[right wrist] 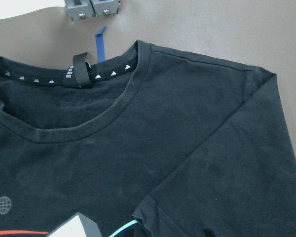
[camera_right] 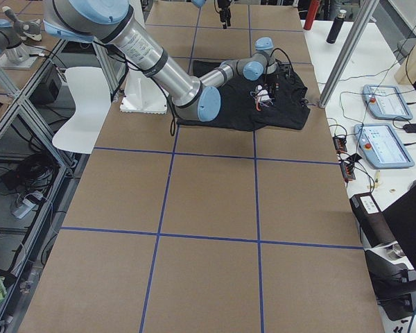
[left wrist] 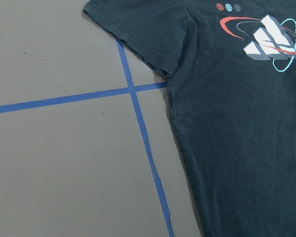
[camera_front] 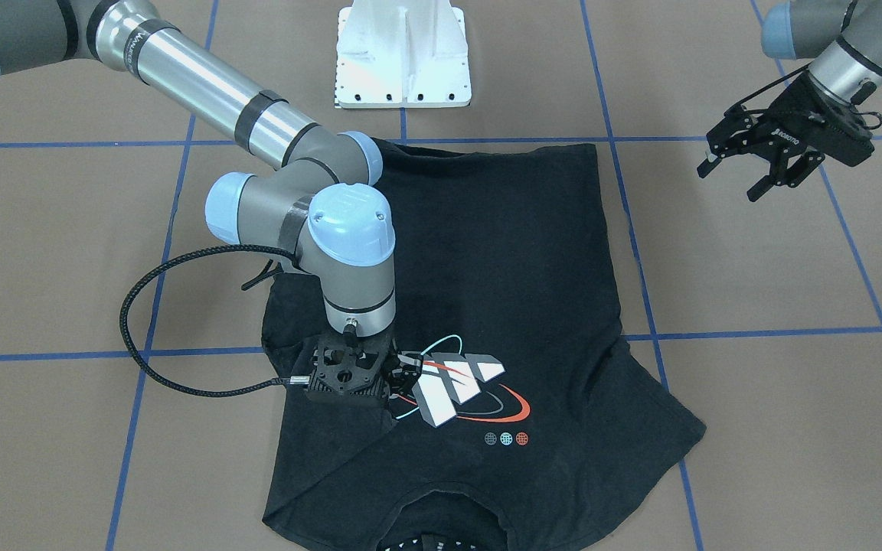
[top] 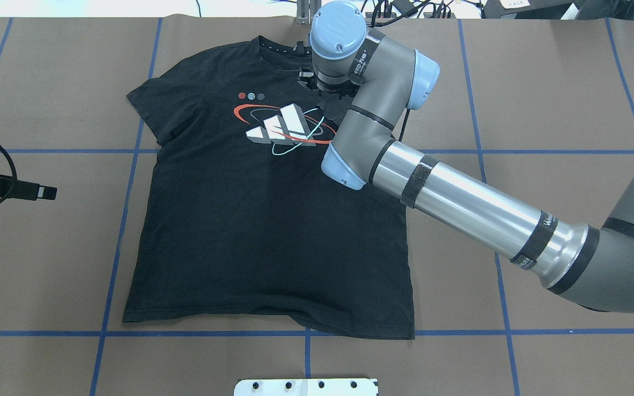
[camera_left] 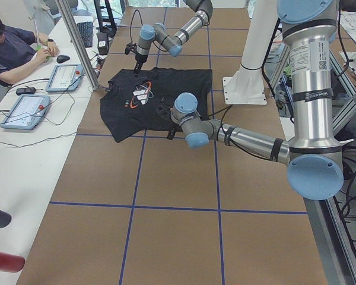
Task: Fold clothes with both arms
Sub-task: 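Grasp the sleeve with the right gripper and fold it toward the collar, then release the sleeve and draw the right gripper back while the left arm moves in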
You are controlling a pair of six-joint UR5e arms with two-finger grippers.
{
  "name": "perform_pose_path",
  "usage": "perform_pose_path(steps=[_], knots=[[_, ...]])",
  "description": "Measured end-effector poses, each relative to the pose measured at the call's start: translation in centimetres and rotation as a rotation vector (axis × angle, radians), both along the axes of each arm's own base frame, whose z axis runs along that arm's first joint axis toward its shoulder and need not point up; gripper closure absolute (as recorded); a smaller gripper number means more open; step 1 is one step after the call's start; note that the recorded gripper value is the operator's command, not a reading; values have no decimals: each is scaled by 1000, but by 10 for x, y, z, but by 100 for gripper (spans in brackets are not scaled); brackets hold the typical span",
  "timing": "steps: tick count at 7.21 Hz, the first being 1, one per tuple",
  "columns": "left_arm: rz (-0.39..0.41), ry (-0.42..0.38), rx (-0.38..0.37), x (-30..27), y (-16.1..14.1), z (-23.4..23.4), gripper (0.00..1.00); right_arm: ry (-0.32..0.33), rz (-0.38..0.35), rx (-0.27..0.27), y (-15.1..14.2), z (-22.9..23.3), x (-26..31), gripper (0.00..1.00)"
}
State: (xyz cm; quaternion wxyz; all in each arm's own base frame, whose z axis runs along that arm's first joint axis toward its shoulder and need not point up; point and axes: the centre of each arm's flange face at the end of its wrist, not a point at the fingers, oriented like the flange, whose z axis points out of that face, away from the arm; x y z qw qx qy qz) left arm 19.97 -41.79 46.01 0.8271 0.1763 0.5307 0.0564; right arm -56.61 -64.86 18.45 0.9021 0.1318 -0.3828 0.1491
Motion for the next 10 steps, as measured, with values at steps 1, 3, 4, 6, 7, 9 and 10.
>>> perform_pose_path(steps=[1, 3, 4, 6, 7, 9, 10], knots=[[-7, -5, 2, 13, -20, 3, 0, -21, -16, -17, 4, -13, 7, 0], [-69, -37, 14, 42, -74, 7, 0, -35, -59, -64, 22, -23, 35, 0], [-103, -53, 17, 57, -105, 8, 0, -42, -76, -67, 38, -5, 56, 0], [-201, -97, 18, 75, -166, 8, 0, -29, -122, -44, 76, 52, 114, 0], [-250, -118, 18, 81, -201, 7, 0, 3, -158, -28, 95, 74, 142, 0], [-317, -136, 29, 93, -266, 17, 0, 58, -220, -7, 136, 109, 189, 0], [-342, -144, 36, 101, -290, 21, 0, 74, -237, -2, 152, 125, 206, 0]])
